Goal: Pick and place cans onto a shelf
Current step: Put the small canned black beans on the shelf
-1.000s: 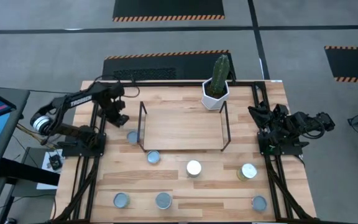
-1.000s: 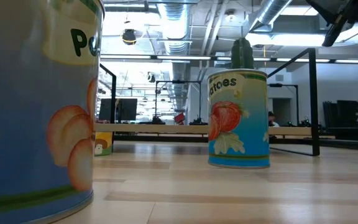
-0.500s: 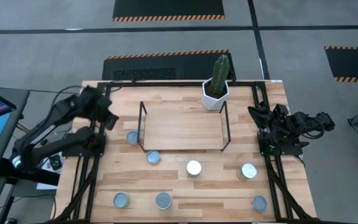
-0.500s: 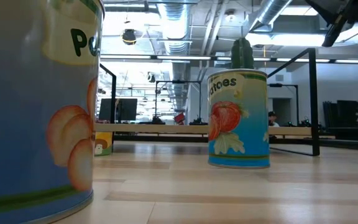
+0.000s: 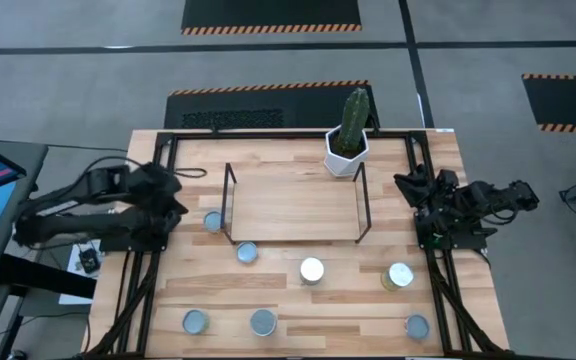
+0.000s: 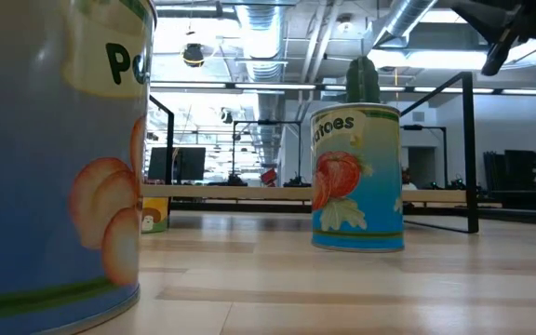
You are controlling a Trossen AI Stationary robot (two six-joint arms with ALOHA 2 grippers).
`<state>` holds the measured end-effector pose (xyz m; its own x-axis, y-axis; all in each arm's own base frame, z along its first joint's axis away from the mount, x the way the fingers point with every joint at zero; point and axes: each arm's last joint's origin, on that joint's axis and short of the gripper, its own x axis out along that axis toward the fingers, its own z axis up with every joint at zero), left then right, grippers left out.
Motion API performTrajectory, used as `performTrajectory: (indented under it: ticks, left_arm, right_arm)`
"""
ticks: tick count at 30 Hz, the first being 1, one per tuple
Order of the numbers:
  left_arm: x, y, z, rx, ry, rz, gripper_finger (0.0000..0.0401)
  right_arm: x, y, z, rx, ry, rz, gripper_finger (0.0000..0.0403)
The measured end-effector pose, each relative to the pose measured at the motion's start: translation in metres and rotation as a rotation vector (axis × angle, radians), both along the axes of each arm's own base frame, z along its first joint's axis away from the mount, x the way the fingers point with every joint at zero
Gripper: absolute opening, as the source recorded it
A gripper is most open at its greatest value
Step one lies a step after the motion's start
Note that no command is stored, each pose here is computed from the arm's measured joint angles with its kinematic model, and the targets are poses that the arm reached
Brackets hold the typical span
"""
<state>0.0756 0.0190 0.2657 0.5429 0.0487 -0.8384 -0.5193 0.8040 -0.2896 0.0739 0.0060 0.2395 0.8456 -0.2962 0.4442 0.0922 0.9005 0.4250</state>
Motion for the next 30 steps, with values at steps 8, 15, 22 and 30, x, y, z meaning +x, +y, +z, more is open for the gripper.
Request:
performTrajectory:
  ticks: [8,15,22,30]
  left_arm:
    - [0.009,0.006,-0.016,0.076,0.119,0.222,0.0000]
    - [0.022,0.005,-0.057,-0.044,0.010,0.160,0.0000]
    - [0.025,0.006,-0.067,0.011,-0.008,0.081,0.0002]
    - [0.030,0.008,-0.075,0.017,-0.010,0.093,0.0066]
  right_arm:
    - [0.000,0.000,0.000,-0.001,0.002,0.000,0.0111]
    - [0.001,0.000,-0.002,-0.009,0.027,0.000,0.0111]
    - [0.001,0.000,-0.002,-0.009,0.027,0.000,0.0111]
    - [0.001,0.000,-0.002,-0.009,0.027,0.000,0.0111]
